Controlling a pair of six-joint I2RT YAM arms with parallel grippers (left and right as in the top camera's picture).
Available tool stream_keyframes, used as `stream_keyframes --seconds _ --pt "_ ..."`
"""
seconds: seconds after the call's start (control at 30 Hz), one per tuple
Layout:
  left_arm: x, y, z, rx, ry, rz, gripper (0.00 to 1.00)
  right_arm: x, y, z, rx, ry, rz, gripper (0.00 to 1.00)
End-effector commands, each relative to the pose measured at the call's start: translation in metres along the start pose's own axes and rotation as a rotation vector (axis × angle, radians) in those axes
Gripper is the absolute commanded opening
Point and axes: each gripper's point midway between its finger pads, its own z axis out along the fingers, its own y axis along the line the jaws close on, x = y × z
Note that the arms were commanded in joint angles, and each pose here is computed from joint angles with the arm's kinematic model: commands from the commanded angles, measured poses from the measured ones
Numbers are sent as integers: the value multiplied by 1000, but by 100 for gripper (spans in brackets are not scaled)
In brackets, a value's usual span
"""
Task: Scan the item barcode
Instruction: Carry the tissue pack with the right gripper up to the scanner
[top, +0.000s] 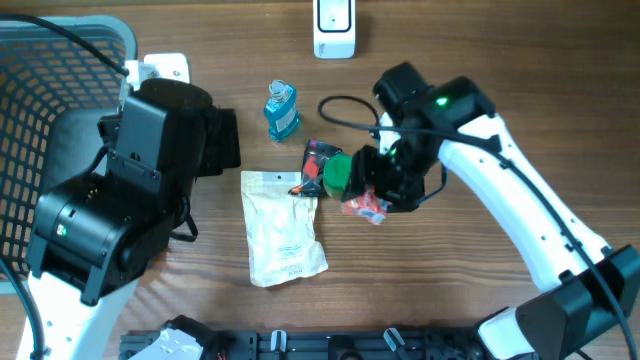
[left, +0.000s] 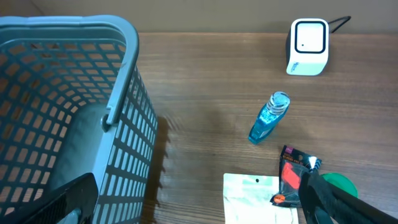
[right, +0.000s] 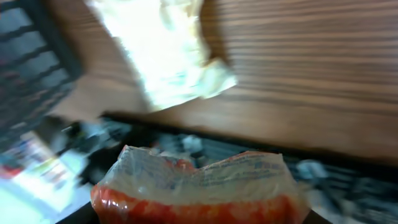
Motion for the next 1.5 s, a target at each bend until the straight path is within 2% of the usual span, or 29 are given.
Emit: stream_keyframes --seconds 0.0,0.33,0.43,0.57,0.67,0.8,0.9,1.0,1.1,1.27,1.47 --pt "-1 2 1 -9 -2 -30 100 10 27 -15 -198 89 5 62" --pt "-1 1 2 -10 2 -28 100 6 19 -21 -197 89 49 62" --pt "-1 1 2 -10 2 -28 100 -4 19 -20 -186 41 21 62" --pt "-1 1 2 -7 3 -28 100 -59 30 -26 -177 -209 -107 62" --pt "-1 1 2 -7 3 -28 100 -115 53 -48 -198 -482 -239 63" --pt "-1 1 2 -7 3 -28 100 -174 62 -66 -157 -732 -280 63" --pt "-1 1 2 -7 3 -28 100 -204 72 -66 -143 -823 -372 62" --pt "-1 1 2 -7 3 -28 100 -246 84 -60 -128 -936 -492 56" --pt "-1 1 2 -7 3 -28 100 -284 91 -52 -105 -1050 -574 56" --pt "-1 1 2 -7 3 -28 100 -336 95 -49 -97 -1255 -599 61" --pt "-1 1 2 -7 3 -28 100 -364 96 -58 -86 -1442 -607 61"
